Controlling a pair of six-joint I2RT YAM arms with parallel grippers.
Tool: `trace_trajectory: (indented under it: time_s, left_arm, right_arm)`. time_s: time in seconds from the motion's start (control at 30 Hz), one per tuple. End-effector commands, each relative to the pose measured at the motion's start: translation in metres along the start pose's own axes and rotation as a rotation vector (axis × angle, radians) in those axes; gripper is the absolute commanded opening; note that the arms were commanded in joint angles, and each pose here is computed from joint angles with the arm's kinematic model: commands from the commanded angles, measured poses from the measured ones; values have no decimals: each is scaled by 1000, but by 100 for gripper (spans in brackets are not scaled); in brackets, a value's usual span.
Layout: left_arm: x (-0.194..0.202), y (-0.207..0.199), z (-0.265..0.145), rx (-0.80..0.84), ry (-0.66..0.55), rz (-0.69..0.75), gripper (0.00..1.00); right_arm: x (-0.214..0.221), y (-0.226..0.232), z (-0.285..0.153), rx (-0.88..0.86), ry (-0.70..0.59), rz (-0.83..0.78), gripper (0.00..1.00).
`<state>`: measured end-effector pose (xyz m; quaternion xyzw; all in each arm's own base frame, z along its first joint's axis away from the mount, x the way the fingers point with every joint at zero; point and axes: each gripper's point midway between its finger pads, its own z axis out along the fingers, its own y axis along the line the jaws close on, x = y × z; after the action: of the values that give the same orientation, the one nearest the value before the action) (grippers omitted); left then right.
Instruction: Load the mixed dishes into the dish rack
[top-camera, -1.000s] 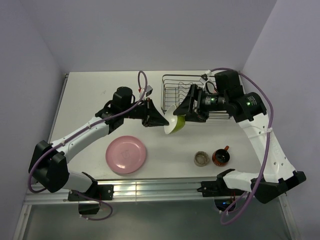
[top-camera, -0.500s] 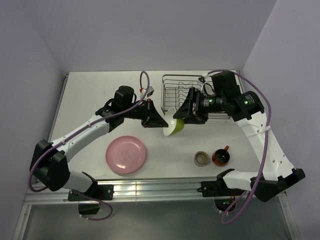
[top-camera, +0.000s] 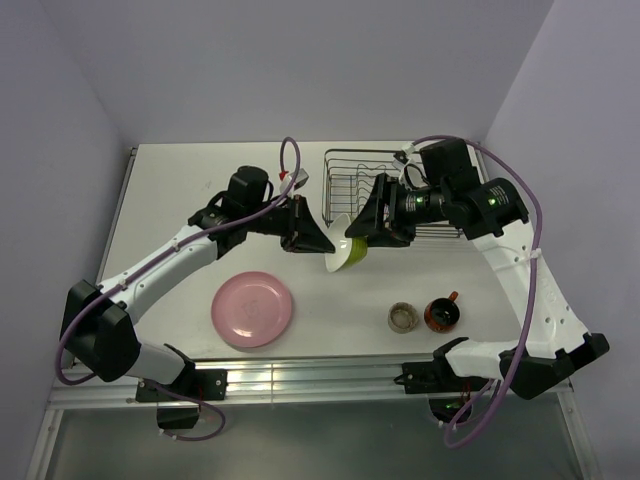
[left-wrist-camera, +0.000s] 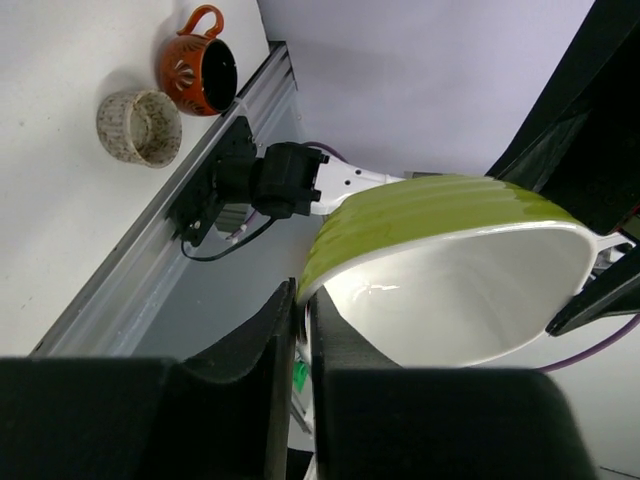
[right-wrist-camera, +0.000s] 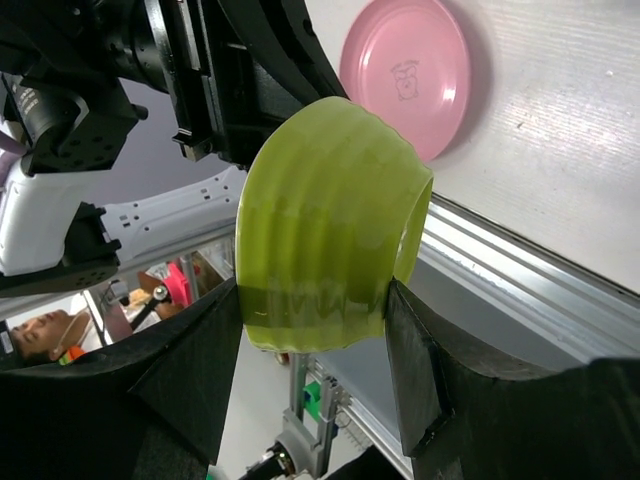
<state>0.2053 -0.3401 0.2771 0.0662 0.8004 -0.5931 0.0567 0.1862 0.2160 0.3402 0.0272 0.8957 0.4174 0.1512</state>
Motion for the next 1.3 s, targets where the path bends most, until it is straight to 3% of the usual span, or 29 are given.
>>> trace_trajectory:
  time_s: [0.0, 0.13, 0.33, 0.7, 1.0, 1.27]
  left_arm:
    - [3, 8, -1, -14, 13, -5, 16]
    - [5, 4, -2, 14, 16, -1, 46]
    - [4, -3, -3, 45, 17, 11, 62]
    - [-3, 5, -9, 21, -21, -5, 72]
    - [-15, 17, -32, -32, -112, -21, 74]
    - [-16, 24, -44, -94, -144, -8, 73]
  right_arm:
    - [-10, 5, -11, 9, -83, -51, 0]
    - [-10, 7, -10, -7, -85, -48, 0]
    - [-12, 9, -9, -11, -90, -47, 0]
    - [-16, 3, -11, 25, -112, -44, 0]
    - [-24, -1, -13, 73, -142, -53, 0]
    - [-60, -22, -17, 185, -230, -38, 0]
